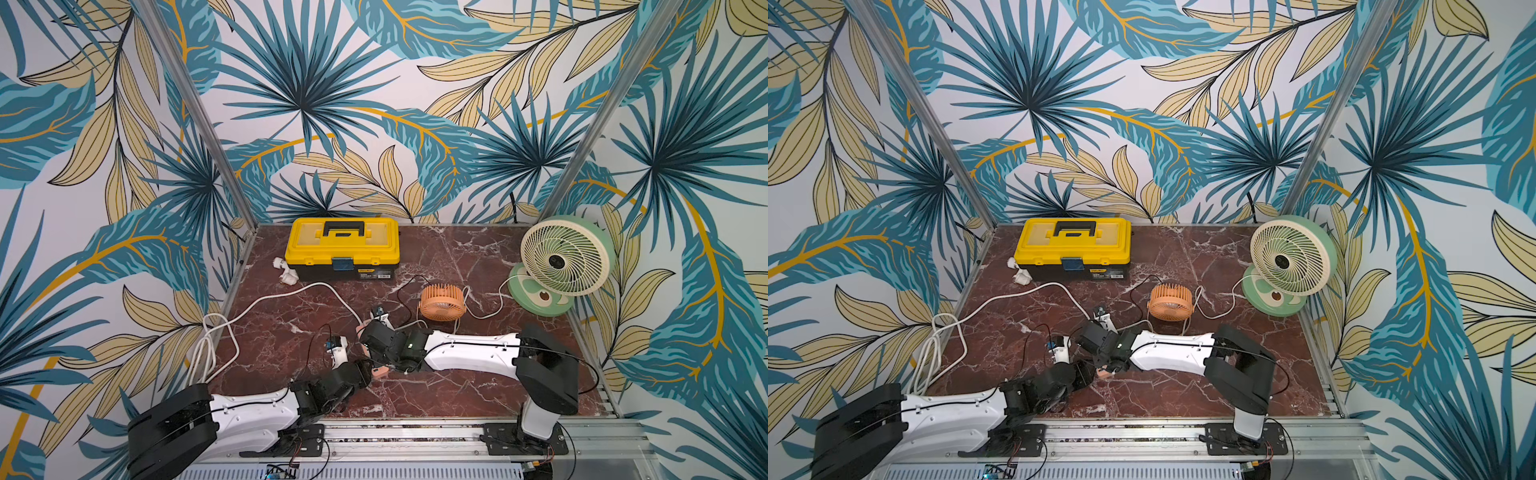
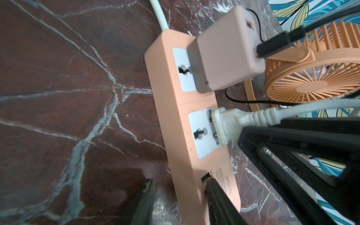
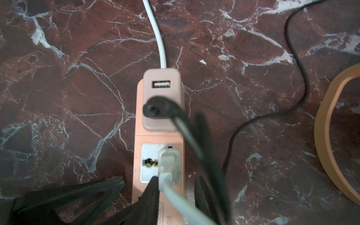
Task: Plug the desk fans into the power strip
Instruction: Insert the plug into the socket.
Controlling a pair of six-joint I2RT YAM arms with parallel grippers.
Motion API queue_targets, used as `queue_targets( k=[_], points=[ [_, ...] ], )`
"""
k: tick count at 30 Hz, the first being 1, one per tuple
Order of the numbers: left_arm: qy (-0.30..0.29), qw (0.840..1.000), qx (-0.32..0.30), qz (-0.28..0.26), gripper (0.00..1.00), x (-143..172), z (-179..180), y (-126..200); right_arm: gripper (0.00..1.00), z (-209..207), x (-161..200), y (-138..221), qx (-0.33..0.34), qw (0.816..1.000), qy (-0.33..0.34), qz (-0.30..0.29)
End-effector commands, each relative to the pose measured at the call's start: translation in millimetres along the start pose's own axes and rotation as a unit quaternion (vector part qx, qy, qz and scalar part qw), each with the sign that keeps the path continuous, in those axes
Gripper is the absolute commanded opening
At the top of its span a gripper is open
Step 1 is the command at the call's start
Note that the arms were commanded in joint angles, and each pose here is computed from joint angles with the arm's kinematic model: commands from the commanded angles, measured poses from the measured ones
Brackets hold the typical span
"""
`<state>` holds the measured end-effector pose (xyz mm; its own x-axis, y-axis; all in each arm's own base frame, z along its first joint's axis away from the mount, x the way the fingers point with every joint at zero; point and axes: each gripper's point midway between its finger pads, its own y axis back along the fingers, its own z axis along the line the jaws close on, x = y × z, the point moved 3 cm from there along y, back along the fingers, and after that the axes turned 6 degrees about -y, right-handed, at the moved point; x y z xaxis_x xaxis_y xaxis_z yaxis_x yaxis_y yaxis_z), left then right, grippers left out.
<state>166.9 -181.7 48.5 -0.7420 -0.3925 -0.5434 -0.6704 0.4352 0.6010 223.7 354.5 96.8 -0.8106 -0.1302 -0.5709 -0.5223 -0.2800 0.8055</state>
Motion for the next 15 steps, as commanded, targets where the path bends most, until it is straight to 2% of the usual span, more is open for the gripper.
queue_targets(
  k=[1, 6, 15],
  points=[
    [-0.016, 0.999, -0.048, 0.002, 0.47, 6, 27, 1, 0.35, -4, 2, 6, -0.012, 1.0, 0.008, 0.002],
    [-0.017, 0.999, -0.048, 0.002, 0.47, 6, 27, 1, 0.44, 3, -2, 8, -0.029, 1.0, 0.009, 0.001],
    [-0.019, 0.999, -0.049, 0.003, 0.47, 6, 26, 0, 0.43, 6, -11, 7, -0.016, 1.0, 0.009, -0.01]
  ],
)
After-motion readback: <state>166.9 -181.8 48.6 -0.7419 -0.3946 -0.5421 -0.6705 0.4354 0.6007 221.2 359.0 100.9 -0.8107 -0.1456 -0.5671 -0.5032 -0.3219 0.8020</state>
